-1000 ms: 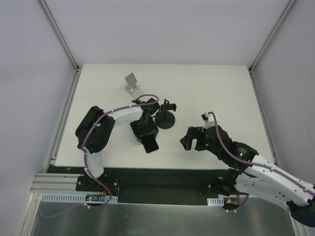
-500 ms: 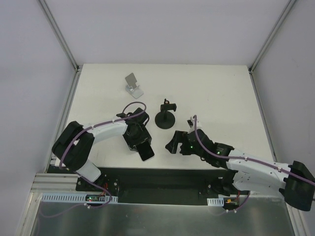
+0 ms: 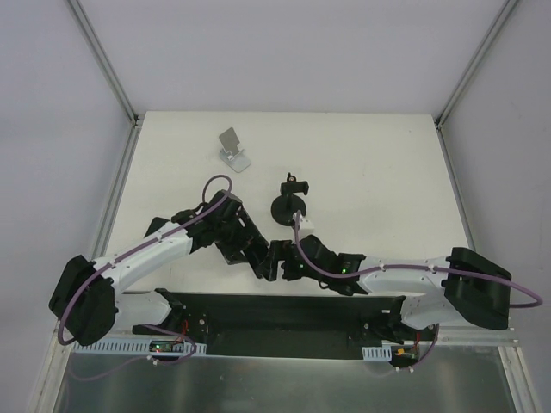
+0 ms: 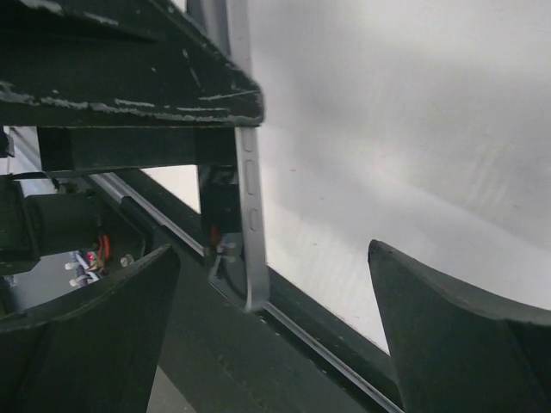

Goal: Place the phone on the phone stand

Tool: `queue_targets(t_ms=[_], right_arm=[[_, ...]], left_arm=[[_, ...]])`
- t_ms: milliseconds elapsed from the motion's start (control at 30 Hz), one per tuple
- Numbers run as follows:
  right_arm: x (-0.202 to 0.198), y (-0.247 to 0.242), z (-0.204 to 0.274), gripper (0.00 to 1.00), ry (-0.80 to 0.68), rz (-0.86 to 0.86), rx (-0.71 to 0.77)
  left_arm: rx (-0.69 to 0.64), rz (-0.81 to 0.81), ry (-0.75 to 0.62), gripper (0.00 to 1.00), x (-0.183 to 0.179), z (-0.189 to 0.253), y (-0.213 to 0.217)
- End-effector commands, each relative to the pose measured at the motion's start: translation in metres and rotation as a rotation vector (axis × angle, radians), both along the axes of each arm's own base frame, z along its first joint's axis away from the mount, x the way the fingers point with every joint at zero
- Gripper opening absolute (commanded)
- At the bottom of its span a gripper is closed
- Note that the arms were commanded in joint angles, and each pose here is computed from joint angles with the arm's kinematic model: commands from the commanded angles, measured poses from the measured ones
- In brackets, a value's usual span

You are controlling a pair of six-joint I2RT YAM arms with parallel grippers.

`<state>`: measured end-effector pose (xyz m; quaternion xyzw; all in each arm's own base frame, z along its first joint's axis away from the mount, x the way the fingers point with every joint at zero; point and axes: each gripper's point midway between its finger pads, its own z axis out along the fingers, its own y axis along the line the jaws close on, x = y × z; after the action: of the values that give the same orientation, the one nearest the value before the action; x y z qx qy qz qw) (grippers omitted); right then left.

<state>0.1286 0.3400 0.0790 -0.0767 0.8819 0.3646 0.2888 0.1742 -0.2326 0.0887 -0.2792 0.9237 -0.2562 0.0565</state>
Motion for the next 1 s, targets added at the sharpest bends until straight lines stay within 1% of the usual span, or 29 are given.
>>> queue_targets(t_ms=[0, 33, 67, 100, 167, 200, 267, 300, 367, 400, 433, 467, 533, 567, 600, 633, 667, 700, 767, 800, 833, 867, 900, 933, 967], right_arm=[[0.006, 0.039, 0.041, 0.91, -0.070, 0.006, 0.123], [0.005, 0.041, 0.041, 0.88, -0.071, 0.012, 0.121], [0.005, 0.042, 0.042, 0.84, -0.072, 0.010, 0.124], [0.005, 0.044, 0.046, 0.71, -0.079, 0.011, 0.136], [0.009, 0.041, 0.053, 0.58, -0.105, -0.006, 0.157], [0.009, 0.038, 0.053, 0.49, -0.112, -0.013, 0.160], [0.013, 0.035, 0.060, 0.45, -0.139, -0.028, 0.169], [0.012, 0.034, 0.059, 0.35, -0.141, -0.024, 0.162], [0.010, 0.036, 0.062, 0.22, -0.138, -0.010, 0.163], [0.009, 0.036, 0.063, 0.11, -0.138, -0.004, 0.164], [0.010, 0.036, 0.064, 0.05, -0.144, 0.000, 0.160], [0.009, 0.033, 0.070, 0.01, -0.163, 0.010, 0.154], [0.009, 0.023, 0.069, 0.01, -0.192, 0.027, 0.108], [0.009, 0.018, 0.083, 0.01, -0.222, 0.040, 0.110], [0.009, 0.003, 0.074, 0.01, -0.245, 0.066, 0.023], [0.007, -0.003, 0.075, 0.01, -0.260, 0.101, -0.006], [0.007, -0.012, 0.089, 0.01, -0.283, 0.114, -0.006], [0.009, -0.031, 0.079, 0.01, -0.297, 0.146, -0.098], [-0.007, -0.040, 0.089, 0.01, -0.274, 0.282, -0.072], [-0.012, -0.051, 0.090, 0.01, -0.241, 0.342, -0.099], [-0.031, -0.054, 0.093, 0.01, -0.225, 0.481, -0.094], [-0.037, -0.061, 0.095, 0.01, -0.215, 0.527, -0.122], [-0.046, -0.075, 0.096, 0.01, -0.172, 0.566, -0.179], [-0.056, -0.079, 0.101, 0.01, -0.164, 0.632, -0.178], [-0.065, -0.088, 0.101, 0.01, -0.145, 0.671, -0.194]], left_arm=[[-0.120, 0.024, -0.007, 0.00, -0.003, 0.025, -0.012], [-0.137, 0.024, -0.020, 0.00, -0.003, 0.030, -0.013], [-0.150, 0.024, -0.021, 0.00, -0.003, 0.033, -0.014], [-0.161, 0.030, -0.024, 0.00, -0.003, 0.036, -0.014], [-0.188, 0.030, -0.040, 0.00, -0.005, 0.044, -0.015], [-0.196, 0.036, -0.041, 0.00, -0.006, 0.046, -0.015], [-0.214, 0.043, -0.046, 0.00, -0.008, 0.048, -0.014], [-0.231, 0.048, -0.047, 0.00, -0.009, 0.050, -0.015], [-0.264, 0.043, -0.075, 0.00, -0.007, 0.057, -0.017], [-0.274, 0.028, -0.074, 0.00, -0.009, 0.059, -0.018], [-0.285, 0.013, -0.083, 0.00, -0.009, 0.063, -0.020], [-0.293, -0.008, -0.095, 0.06, -0.009, 0.065, -0.022], [-0.284, -0.083, -0.157, 0.27, -0.011, 0.069, -0.021], [-0.274, -0.109, -0.190, 0.40, -0.012, 0.070, -0.019], [-0.251, -0.168, -0.250, 0.66, -0.013, 0.069, -0.016], [-0.244, -0.192, -0.312, 0.71, -0.013, 0.074, -0.010], [-0.236, -0.224, -0.365, 0.75, -0.012, 0.078, -0.007], [-0.217, -0.300, -0.473, 0.80, -0.014, 0.086, -0.002], [-0.216, -0.407, -0.586, 0.80, -0.018, 0.101, -0.001], [-0.199, -0.509, -0.684, 0.80, -0.020, 0.109, 0.001], [-0.215, -0.569, -0.744, 0.80, -0.022, 0.124, -0.002], [-0.276, -0.667, -0.766, 0.79, -0.035, 0.134, -0.009], [-0.283, -0.769, -0.817, 0.79, -0.040, 0.137, -0.012], [-0.334, -0.839, -0.854, 0.79, -0.047, 0.152, -0.018], [-0.413, -0.925, -0.854, 0.79, -0.061, 0.160, -0.023]])
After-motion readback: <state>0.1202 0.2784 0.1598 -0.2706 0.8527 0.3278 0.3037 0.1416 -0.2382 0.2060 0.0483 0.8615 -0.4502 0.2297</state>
